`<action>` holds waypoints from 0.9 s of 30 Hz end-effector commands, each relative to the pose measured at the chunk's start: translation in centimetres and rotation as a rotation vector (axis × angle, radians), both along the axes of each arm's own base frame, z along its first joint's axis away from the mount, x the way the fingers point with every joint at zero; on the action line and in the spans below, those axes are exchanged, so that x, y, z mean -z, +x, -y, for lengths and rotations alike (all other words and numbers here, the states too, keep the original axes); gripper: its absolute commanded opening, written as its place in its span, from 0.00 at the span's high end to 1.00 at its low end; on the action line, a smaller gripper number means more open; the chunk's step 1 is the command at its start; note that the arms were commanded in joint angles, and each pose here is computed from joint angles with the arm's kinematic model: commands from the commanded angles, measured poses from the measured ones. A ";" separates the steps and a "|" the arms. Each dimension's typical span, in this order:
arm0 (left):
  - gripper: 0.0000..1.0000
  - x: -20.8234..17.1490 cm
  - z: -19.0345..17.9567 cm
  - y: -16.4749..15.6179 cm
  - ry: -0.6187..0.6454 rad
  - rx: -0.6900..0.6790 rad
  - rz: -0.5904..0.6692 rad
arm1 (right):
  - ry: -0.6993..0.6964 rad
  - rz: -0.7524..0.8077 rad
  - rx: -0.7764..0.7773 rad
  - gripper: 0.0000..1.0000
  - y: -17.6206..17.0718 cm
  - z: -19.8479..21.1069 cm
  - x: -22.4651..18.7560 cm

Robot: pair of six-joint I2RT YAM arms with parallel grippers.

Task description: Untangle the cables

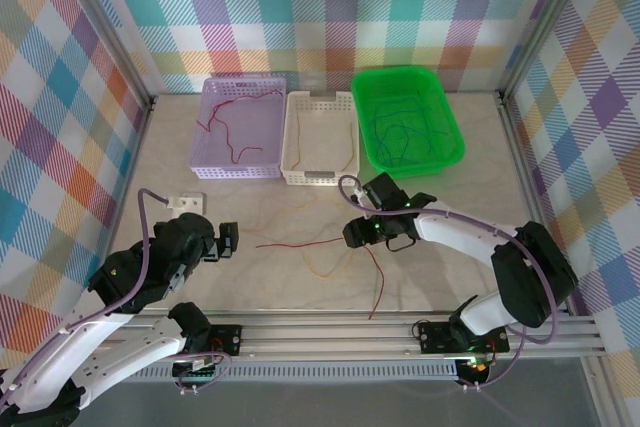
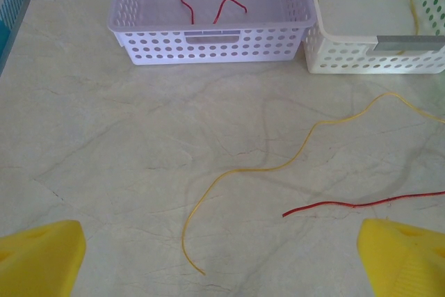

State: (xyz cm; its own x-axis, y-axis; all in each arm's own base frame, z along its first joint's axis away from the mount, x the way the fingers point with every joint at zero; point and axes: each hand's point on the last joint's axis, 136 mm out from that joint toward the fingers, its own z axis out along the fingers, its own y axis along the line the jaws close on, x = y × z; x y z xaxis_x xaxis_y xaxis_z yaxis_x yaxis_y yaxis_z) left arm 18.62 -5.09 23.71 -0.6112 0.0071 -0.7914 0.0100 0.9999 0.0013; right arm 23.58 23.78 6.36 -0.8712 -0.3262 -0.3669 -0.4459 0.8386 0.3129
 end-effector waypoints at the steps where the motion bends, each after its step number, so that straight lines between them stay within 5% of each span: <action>1: 0.00 0.3 0.1 0.2 0.006 0.003 -0.004 | -0.046 0.059 0.037 0.43 1.5 0.4 0.7; 27: 0.00 0.4 0.3 0.3 0.012 0.006 -0.012 | -0.133 0.105 0.095 0.59 6.8 -1.5 4.2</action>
State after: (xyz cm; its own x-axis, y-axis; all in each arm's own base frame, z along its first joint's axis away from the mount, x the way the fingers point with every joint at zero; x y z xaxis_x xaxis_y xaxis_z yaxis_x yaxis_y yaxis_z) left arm 18.73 -5.20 23.52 -0.6182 0.0143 -0.7859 0.0106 0.9999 0.0099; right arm 29.43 24.92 2.02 -0.8680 -0.3056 -0.3914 -0.3950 0.9026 0.1713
